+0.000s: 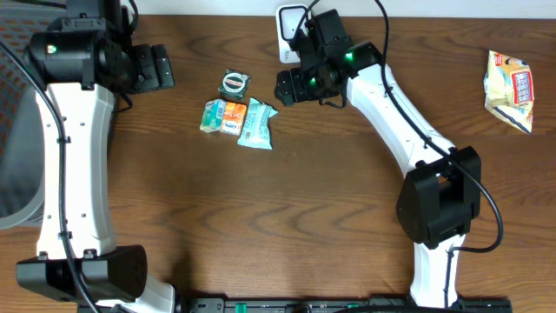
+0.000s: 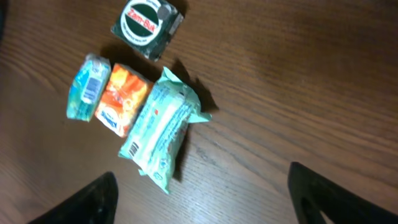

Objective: Scan the item barcode
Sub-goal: 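Lower the right gripper onto the mint-green wet-wipe packet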

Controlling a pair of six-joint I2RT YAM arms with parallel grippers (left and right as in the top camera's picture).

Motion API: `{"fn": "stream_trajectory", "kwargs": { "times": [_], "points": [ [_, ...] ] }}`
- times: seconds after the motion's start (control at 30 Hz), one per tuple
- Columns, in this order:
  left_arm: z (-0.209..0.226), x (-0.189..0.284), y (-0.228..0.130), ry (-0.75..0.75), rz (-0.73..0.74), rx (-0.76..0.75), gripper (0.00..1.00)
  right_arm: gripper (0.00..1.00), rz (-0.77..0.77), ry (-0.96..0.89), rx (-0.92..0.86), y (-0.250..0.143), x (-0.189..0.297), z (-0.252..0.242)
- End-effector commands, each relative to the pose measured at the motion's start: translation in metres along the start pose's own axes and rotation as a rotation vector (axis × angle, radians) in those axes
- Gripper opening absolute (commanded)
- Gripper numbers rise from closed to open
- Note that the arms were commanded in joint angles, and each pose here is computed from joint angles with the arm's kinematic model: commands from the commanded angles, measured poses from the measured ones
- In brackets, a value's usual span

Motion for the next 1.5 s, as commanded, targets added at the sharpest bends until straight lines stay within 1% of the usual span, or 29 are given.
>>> {"fn": "stream_trajectory", "kwargs": {
  "times": [0.0, 0.07, 0.13, 0.27, 0.43, 0.53, 0.8, 1.03, 1.27, 1.47],
  "points": [
    [0.003, -0.003, 0.000, 0.020, 0.003, 0.012, 0.98, 0.77, 0.024, 0.002, -0.014, -0.006, -0.008, 0.006],
    [0.003, -0.003, 0.000, 0.020, 0.003, 0.012, 0.98, 0.75, 0.031, 0.004, -0.012, -0.008, -0.010, 0.008],
    [0.003, -0.003, 0.000, 0.020, 0.003, 0.012, 0.98, 0.75, 0.040, 0.006, -0.009, -0.011, -0.013, 0.009],
    [0.003, -0.003, 0.000, 0.020, 0.003, 0.012, 0.98, 0.86, 0.053, 0.007, -0.016, -0.019, -0.023, 0.009],
    [0.003, -0.003, 0.000, 0.020, 0.003, 0.012, 0.98, 0.91, 0.058, 0.005, -0.077, -0.028, -0.035, 0.006],
    [0.003, -0.003, 0.000, 0.020, 0.003, 0.012, 0.98, 0.99, 0.063, 0.005, -0.099, -0.034, -0.041, 0.004],
    [0.003, -0.003, 0.000, 0.020, 0.003, 0.012, 0.98, 0.99, 0.066, 0.004, -0.096, -0.035, -0.042, 0.003],
    [0.003, -0.003, 0.000, 0.020, 0.003, 0.012, 0.98, 0.99, 0.037, 0.008, -0.088, -0.030, -0.042, 0.004],
    [0.003, -0.003, 0.000, 0.020, 0.003, 0.012, 0.98, 0.99, 0.034, 0.020, -0.071, -0.029, -0.044, 0.012],
    [0.003, -0.003, 0.000, 0.020, 0.003, 0.012, 0.98, 0.99, -0.003, 0.037, -0.045, -0.022, -0.046, 0.021]
  ]
}}
Point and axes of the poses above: each gripper's point midway between its finger pads, its own x axis back along the fingers, its own z axis along the line the jaws close on, y = z × x, the point moved 5 cm from there along x, back along the fingers, and after that the axes turned 9 degrees about x, right-handed, at the moved point
